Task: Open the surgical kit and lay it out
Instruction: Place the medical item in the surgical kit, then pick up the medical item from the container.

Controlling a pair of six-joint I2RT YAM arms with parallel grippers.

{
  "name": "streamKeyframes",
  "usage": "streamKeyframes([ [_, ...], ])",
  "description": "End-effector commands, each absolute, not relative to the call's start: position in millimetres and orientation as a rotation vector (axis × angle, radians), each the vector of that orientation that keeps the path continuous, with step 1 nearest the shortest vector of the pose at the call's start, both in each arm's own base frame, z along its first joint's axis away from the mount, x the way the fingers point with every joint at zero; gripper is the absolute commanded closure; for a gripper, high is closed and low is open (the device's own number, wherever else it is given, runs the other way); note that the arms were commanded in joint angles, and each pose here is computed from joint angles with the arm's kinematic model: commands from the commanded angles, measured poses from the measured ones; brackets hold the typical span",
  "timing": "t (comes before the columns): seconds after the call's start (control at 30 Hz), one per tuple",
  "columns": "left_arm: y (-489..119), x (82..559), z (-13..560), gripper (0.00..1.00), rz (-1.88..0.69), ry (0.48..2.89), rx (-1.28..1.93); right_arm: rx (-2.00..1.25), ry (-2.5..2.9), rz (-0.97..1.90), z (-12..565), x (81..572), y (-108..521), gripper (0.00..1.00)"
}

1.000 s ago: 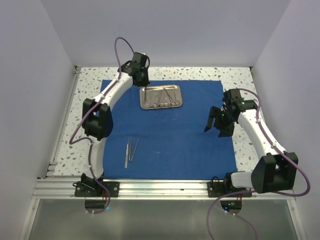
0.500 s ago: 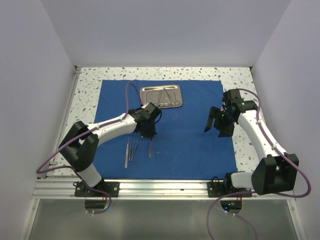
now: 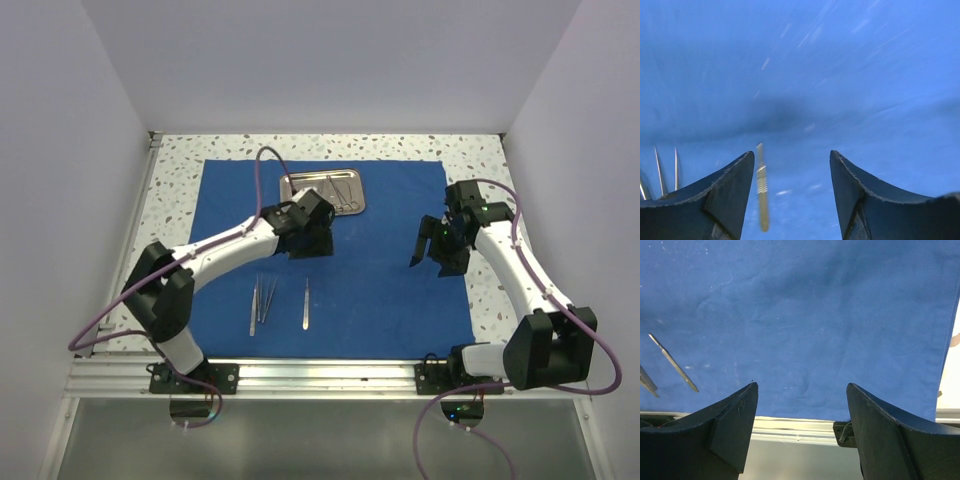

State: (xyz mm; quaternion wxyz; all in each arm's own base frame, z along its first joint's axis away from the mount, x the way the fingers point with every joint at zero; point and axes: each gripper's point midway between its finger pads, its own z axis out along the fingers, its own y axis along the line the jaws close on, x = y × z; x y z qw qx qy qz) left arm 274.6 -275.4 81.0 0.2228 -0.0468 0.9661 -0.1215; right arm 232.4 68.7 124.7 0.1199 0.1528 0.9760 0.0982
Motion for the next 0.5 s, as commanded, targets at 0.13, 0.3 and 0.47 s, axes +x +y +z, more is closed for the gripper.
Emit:
streamKeyframes([
  [0.13, -257.7, 397.0, 158.7, 0.46, -0.256, 2.425, -0.067, 0.492, 2.786, 0.257, 141.9, 234.6, 63.3, 0.25],
  [0.3, -241.7, 475.1, 124.4, 0.51, -0.103, 2.421, 0.016, 0.511, 2.776, 0.245, 147.4, 233.7, 61.9, 0.25],
  [0.47, -241.7, 539.0, 97.6, 0.52, -0.038, 2.389, 0.102, 0.535, 2.777, 0.223, 149.6, 235.5, 59.1, 0.24],
])
